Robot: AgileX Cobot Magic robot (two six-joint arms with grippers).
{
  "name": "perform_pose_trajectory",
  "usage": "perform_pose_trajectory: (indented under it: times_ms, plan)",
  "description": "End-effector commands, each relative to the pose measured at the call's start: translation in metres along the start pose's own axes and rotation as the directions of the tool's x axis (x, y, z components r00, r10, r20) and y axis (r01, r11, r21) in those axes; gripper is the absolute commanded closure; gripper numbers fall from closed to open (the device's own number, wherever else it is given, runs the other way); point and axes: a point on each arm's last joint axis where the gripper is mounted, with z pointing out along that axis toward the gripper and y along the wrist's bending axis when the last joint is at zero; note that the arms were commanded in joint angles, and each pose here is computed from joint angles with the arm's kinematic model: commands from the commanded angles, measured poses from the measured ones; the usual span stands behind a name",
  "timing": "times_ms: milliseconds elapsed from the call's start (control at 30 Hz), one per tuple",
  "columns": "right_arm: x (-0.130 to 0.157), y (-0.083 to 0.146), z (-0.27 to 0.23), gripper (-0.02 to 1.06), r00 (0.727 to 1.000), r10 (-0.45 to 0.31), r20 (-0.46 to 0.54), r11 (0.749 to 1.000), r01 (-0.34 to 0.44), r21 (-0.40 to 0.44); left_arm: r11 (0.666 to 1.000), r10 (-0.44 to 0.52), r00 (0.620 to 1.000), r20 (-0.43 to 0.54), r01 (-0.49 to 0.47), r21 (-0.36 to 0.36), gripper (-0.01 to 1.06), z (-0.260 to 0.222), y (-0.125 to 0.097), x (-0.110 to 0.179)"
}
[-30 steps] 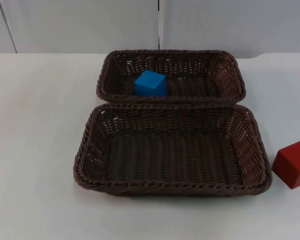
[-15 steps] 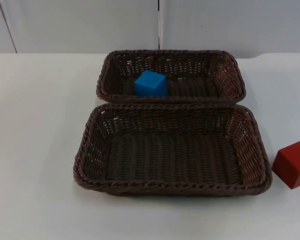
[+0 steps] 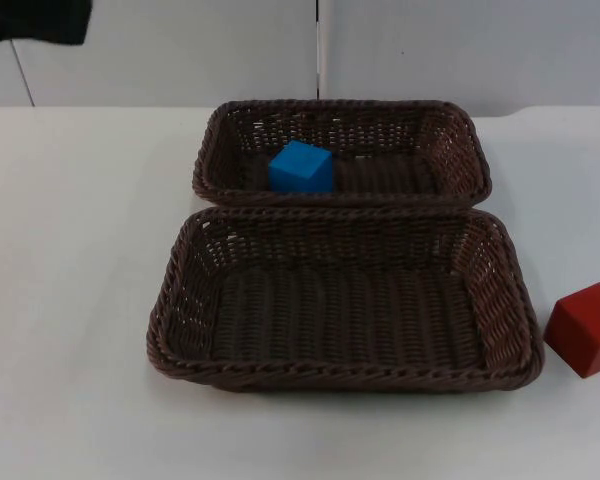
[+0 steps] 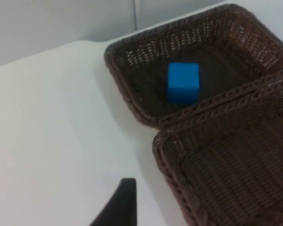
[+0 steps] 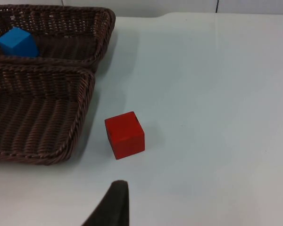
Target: Pick up one cube with the left hand and place it into the upper basket. Pick up one cube with the right hand and place it into the lower basket.
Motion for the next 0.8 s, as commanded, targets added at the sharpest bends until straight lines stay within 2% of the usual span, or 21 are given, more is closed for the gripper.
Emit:
perform_pose_trajectory:
  times_ms: [0, 400, 500, 767]
  plan:
    - [0.001, 0.000, 0.001, -0.01, 1.000, 0.000, 0.004, 1.000, 0.000, 0.007, 1.000, -0.017, 0.999, 0.032, 0.017, -0.021, 0.07, -0.013, 0.000, 0.014]
    - [0.001, 0.000, 0.001, -0.01, 1.000, 0.000, 0.004, 1.000, 0.000, 0.007, 0.999, -0.007, 0.993, 0.120, 0.011, -0.037, 0.07, -0.054, -0.002, 0.045]
    - [0.001, 0.000, 0.001, -0.01, 1.000, 0.000, 0.004, 1.000, 0.000, 0.007, 0.998, 0.020, 0.992, 0.128, -0.013, -0.059, 0.07, -0.060, -0.001, 0.056]
    - [0.001, 0.000, 0.001, -0.01, 1.000, 0.000, 0.004, 1.000, 0.000, 0.007, 0.998, 0.022, 0.991, 0.130, -0.014, -0.060, 0.07, -0.065, -0.002, 0.065]
